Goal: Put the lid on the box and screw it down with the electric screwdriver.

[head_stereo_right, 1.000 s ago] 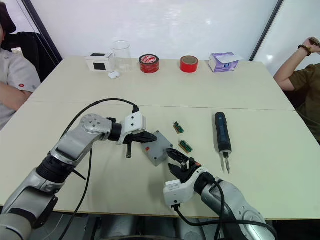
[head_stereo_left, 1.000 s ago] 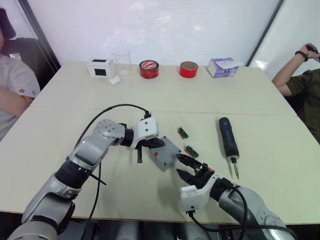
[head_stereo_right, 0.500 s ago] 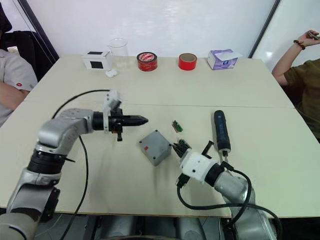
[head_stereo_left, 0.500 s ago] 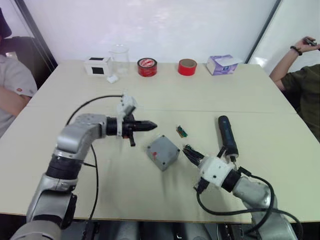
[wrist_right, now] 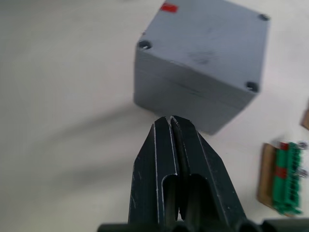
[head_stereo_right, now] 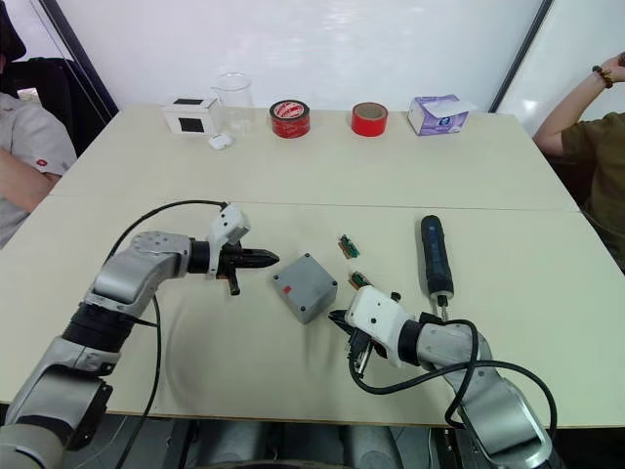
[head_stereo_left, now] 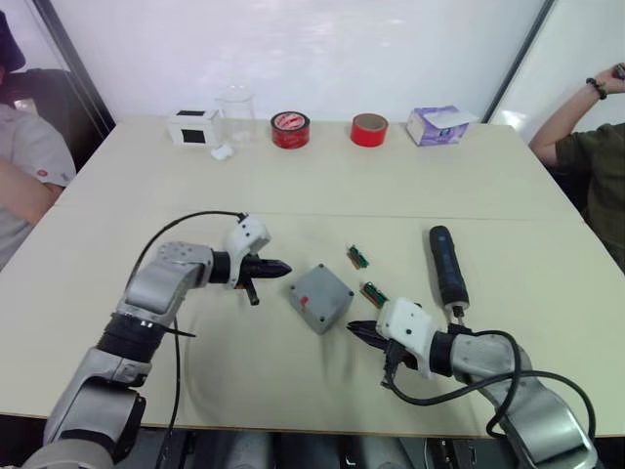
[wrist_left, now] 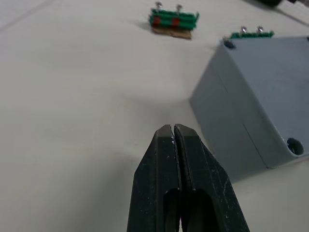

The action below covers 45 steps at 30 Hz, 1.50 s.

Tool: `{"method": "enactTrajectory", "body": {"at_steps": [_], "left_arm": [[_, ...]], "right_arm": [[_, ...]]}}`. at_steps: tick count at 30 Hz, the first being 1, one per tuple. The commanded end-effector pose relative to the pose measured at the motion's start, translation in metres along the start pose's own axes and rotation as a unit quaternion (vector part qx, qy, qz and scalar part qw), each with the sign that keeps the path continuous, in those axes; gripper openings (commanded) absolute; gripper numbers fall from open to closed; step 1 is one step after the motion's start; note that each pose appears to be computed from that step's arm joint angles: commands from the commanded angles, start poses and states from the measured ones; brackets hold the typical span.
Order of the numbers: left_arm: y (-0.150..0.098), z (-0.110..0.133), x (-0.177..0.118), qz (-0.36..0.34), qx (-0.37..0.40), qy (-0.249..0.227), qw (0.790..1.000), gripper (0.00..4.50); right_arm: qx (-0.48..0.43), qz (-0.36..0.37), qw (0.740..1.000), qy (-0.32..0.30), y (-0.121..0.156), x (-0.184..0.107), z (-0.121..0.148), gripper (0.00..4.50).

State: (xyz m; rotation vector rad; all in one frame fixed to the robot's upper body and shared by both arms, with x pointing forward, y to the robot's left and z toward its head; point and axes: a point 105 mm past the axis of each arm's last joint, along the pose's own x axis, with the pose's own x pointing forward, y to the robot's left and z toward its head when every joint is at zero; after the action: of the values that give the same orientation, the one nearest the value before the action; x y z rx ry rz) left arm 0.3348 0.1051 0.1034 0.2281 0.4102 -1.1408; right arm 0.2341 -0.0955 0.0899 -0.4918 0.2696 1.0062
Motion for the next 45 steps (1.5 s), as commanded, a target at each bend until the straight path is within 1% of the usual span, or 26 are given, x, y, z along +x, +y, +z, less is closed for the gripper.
{"method": "enactTrajectory", "body": {"at_steps": [1,5,8,12,24,28,29,31,33,35,37,39,41,42,45], "left_arm": [[-0.017,-0.001,0.005,-0.024,0.017,0.003,1.0,0.0],[-0.037,-0.005,0.002,-0.055,0.005,0.005,0.998,0.0],[-0.046,-0.011,-0.001,-0.064,0.005,0.019,0.998,0.0],[-0.056,-0.015,-0.003,-0.073,-0.003,0.024,0.997,0.0],[-0.05,-0.019,-0.005,-0.052,-0.012,0.028,0.998,0.0],[-0.041,-0.018,-0.011,-0.034,-0.012,0.029,0.999,0.0],[-0.037,-0.016,-0.016,-0.024,-0.012,0.024,0.999,0.0],[-0.029,-0.005,-0.026,0.004,-0.017,-0.005,1.0,0.0],[-0.019,0.008,-0.036,0.054,0.003,-0.043,0.998,0.0],[-0.016,0.018,-0.049,0.076,0.02,-0.069,0.994,0.0],[-0.017,0.028,-0.057,0.052,-0.002,-0.091,0.994,0.0],[-0.021,0.045,-0.063,0.0,-0.042,-0.127,0.991,0.0],[-0.023,0.061,-0.064,-0.021,-0.04,-0.134,0.99,0.0],[-0.026,0.068,-0.062,-0.032,-0.029,-0.129,0.991,0.0],[-0.046,0.074,-0.055,-0.081,0.019,-0.092,0.992,0.0]], "right_arm": [[-0.009,-0.029,0.999,-0.016,-0.012,0.012,0.003,0.03],[-0.016,-0.032,0.999,-0.02,-0.014,0.016,0.004,0.03],[-0.021,-0.042,0.999,-0.021,-0.02,0.017,0.005,0.03],[-0.024,-0.046,0.998,-0.021,-0.024,0.017,0.006,0.03],[-0.022,-0.042,0.999,-0.018,-0.026,0.018,0.01,0.03],[-0.012,-0.04,0.999,-0.017,-0.023,0.014,0.01,0.03],[-0.004,-0.049,0.999,-0.016,-0.024,0.009,0.01,0.03],[0.014,-0.042,0.999,-0.017,-0.018,-0.001,0.011,0.03],[0.031,-0.046,0.998,-0.02,-0.017,-0.012,0.014,0.03],[0.053,-0.046,0.997,-0.033,-0.017,-0.025,0.019,0.03],[0.085,-0.047,0.994,-0.055,-0.019,-0.037,0.025,0.03],[0.106,-0.065,0.99,-0.072,-0.027,-0.044,0.027,0.03],[0.109,-0.096,0.987,-0.068,-0.04,-0.047,0.021,0.03],[0.113,-0.112,0.985,-0.06,-0.046,-0.047,0.015,0.55],[0.119,-0.132,0.983,-0.048,-0.055,-0.045,0.004,1.52]]}}
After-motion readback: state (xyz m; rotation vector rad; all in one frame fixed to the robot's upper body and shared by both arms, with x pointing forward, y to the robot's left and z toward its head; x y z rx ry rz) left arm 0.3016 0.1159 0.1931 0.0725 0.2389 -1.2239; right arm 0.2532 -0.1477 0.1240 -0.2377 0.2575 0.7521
